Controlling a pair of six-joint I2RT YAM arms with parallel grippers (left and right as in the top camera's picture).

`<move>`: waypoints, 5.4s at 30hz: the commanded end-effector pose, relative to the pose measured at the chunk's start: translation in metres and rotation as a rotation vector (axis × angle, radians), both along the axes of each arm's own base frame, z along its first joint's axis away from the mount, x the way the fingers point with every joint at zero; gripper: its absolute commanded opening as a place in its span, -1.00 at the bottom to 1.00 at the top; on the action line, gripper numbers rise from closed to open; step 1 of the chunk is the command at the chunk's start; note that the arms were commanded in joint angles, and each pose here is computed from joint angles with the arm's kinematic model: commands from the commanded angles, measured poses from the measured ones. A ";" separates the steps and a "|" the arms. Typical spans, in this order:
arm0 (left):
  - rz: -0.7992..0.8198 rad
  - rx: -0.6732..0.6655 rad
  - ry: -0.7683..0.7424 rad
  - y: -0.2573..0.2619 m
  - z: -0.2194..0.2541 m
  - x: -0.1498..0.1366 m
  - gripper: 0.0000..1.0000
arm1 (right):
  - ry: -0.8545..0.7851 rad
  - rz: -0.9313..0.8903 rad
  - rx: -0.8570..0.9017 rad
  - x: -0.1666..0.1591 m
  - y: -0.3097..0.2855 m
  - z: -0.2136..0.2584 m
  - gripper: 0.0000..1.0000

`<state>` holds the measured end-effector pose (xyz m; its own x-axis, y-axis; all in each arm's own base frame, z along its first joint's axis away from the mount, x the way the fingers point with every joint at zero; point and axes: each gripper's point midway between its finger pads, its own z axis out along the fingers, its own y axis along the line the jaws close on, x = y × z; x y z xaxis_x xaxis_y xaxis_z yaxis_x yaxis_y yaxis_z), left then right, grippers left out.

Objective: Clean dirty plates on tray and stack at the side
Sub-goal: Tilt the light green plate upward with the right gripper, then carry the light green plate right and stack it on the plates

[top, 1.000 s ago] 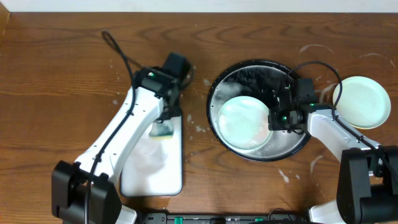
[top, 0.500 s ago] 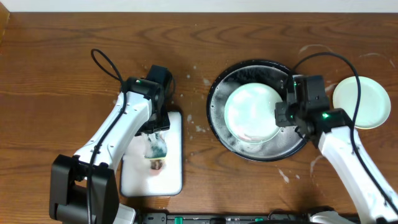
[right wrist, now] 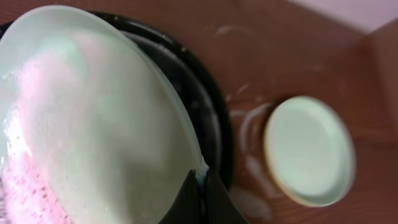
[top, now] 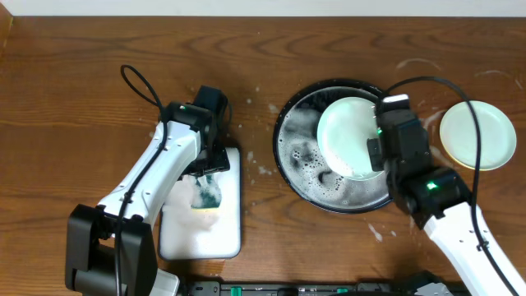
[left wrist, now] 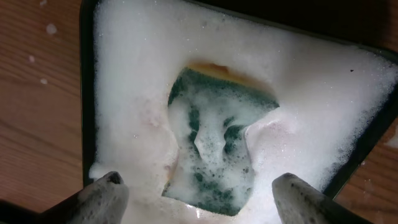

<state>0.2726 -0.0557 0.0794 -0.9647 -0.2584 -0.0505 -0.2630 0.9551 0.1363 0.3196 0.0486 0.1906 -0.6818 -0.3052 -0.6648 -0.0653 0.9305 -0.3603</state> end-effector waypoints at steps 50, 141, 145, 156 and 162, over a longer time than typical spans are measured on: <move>-0.004 0.005 -0.002 0.002 0.001 0.000 0.62 | -0.223 0.157 -0.637 -0.016 0.043 0.079 -0.98; -0.004 0.005 -0.002 0.002 0.001 0.000 0.63 | -0.227 0.073 -0.515 0.000 0.035 0.066 -0.98; -0.004 0.005 -0.002 0.002 0.001 0.000 0.63 | -0.227 0.073 -0.515 0.000 0.035 0.066 -0.98; -0.004 0.005 -0.002 0.002 0.001 0.000 0.63 | -0.228 0.072 -0.513 0.000 0.035 0.066 -0.98; -0.004 0.005 -0.002 0.002 0.001 0.000 0.63 | -0.245 -0.038 -0.435 0.004 0.016 0.064 -0.98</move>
<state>0.2726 -0.0557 0.0794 -0.9647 -0.2584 -0.0505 -0.2630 0.9551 0.1363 0.3189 0.0817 0.2504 -0.5103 -0.6617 -0.5493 0.0042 0.6368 -0.7710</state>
